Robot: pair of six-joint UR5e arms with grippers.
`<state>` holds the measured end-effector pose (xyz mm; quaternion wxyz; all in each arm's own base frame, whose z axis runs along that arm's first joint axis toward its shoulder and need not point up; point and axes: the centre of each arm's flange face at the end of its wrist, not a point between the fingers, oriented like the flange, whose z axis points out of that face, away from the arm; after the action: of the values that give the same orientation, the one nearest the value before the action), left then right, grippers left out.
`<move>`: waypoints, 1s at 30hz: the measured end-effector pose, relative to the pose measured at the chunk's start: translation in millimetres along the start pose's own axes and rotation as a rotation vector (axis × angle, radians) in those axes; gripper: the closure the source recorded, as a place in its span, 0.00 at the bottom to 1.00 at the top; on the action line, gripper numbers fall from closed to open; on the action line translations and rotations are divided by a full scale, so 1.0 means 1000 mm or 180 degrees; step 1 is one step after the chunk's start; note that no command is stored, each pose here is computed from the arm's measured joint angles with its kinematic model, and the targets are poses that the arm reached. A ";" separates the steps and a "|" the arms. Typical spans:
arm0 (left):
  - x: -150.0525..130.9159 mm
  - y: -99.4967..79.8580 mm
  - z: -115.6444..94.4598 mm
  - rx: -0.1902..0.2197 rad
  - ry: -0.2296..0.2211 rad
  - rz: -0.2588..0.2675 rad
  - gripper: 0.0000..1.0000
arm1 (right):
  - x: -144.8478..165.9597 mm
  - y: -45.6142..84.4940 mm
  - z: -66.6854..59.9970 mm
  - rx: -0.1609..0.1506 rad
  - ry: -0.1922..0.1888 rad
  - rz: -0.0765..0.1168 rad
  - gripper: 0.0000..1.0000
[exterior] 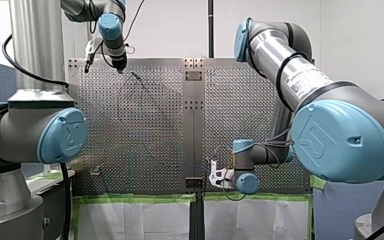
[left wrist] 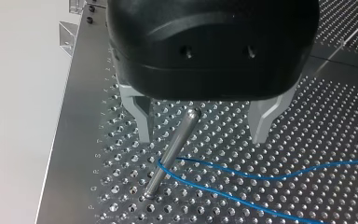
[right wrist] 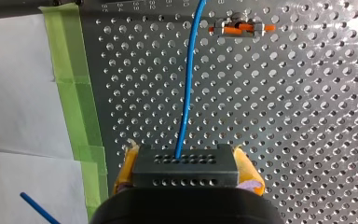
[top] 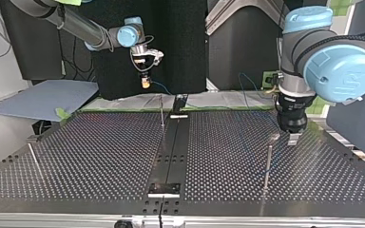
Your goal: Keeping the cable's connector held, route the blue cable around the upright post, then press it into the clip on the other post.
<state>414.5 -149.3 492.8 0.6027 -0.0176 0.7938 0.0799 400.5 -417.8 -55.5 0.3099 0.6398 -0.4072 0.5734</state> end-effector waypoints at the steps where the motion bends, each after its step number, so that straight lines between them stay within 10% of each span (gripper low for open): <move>1: 0.000 0.000 0.000 0.0001 -0.0002 0.0007 0.00 | 0.000 0.000 0.000 -0.0001 0.0000 0.0002 1.00; 16: 0.005 -0.022 0.013 0.0114 -0.0007 0.0459 0.00 | 0.000 0.002 0.000 -0.0014 -0.0006 0.0009 1.00; 30: 0.007 -0.086 0.040 0.0247 -0.0212 0.0887 0.00 | 0.000 0.003 0.001 -0.0016 -0.0004 0.0011 1.00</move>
<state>461.3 -228.1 466.6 0.6120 0.1188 0.7706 0.1325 398.3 -419.6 -55.6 0.3102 0.6386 -0.4099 0.5726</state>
